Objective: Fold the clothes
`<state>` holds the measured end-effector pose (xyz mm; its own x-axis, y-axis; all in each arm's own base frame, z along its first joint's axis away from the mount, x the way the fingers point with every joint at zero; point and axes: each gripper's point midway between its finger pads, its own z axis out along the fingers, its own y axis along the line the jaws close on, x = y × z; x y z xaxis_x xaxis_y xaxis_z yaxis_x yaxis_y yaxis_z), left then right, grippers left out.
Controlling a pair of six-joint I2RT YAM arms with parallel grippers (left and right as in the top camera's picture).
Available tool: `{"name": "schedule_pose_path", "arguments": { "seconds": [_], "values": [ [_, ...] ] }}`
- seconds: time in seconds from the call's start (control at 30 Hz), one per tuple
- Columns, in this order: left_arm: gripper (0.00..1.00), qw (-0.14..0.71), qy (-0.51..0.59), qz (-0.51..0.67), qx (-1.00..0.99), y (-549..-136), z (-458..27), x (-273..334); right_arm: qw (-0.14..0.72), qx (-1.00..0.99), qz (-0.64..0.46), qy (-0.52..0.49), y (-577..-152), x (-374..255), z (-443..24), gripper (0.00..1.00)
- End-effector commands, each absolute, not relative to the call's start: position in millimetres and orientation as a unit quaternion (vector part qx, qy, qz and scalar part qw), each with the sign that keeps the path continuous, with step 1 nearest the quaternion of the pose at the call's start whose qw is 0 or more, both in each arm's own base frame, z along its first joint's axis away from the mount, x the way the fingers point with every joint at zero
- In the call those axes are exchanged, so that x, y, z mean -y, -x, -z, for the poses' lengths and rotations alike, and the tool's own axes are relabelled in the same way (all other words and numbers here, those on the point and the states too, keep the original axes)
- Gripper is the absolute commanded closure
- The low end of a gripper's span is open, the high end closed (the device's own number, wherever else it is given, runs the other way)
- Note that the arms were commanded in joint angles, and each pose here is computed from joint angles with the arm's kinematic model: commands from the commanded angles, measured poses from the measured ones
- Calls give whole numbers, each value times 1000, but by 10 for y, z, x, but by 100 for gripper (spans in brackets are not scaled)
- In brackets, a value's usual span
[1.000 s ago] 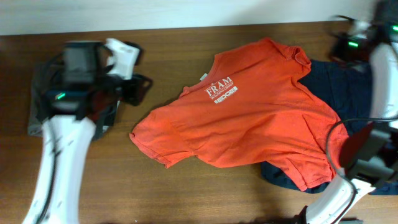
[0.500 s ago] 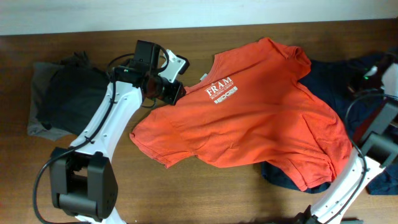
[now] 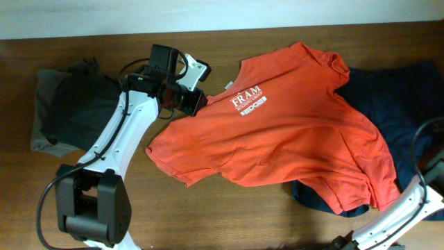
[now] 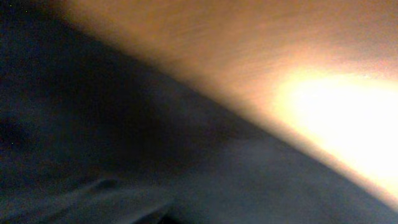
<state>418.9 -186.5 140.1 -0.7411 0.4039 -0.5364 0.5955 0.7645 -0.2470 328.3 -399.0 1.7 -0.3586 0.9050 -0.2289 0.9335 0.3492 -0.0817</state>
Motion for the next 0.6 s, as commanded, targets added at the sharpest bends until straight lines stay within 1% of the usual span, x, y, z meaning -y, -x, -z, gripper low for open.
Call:
{"name": "schedule_pose_path", "arguments": {
  "seconds": [0.0,0.07,0.2,0.3,0.33,0.43,0.57],
  "values": [
    [78,239,-268,211,-909,-4221,-1467,1882,18,-766,175,-618,-2485,4505,143,96],
    [79,239,-268,211,-909,-4221,-1467,1882,24,-752,178,-634,-2338,4652,67,96],
    [78,238,-261,213,-911,-4223,-1468,1883,41,-733,184,-653,-2174,4865,-87,96],
    [78,242,-258,214,-910,-4243,-1479,1886,77,-743,144,-649,-2385,4882,-175,96],
    [78,244,-258,214,-910,-4252,-1484,1889,101,-760,105,-634,-2580,4833,-200,96],
    [64,248,-247,217,-911,-4279,-1501,1897,144,-793,31,-591,-2997,4673,-294,95],
    [43,248,-246,218,-911,-4279,-1501,1896,205,-830,-62,-516,-3610,4341,-565,86]
  ]
}}
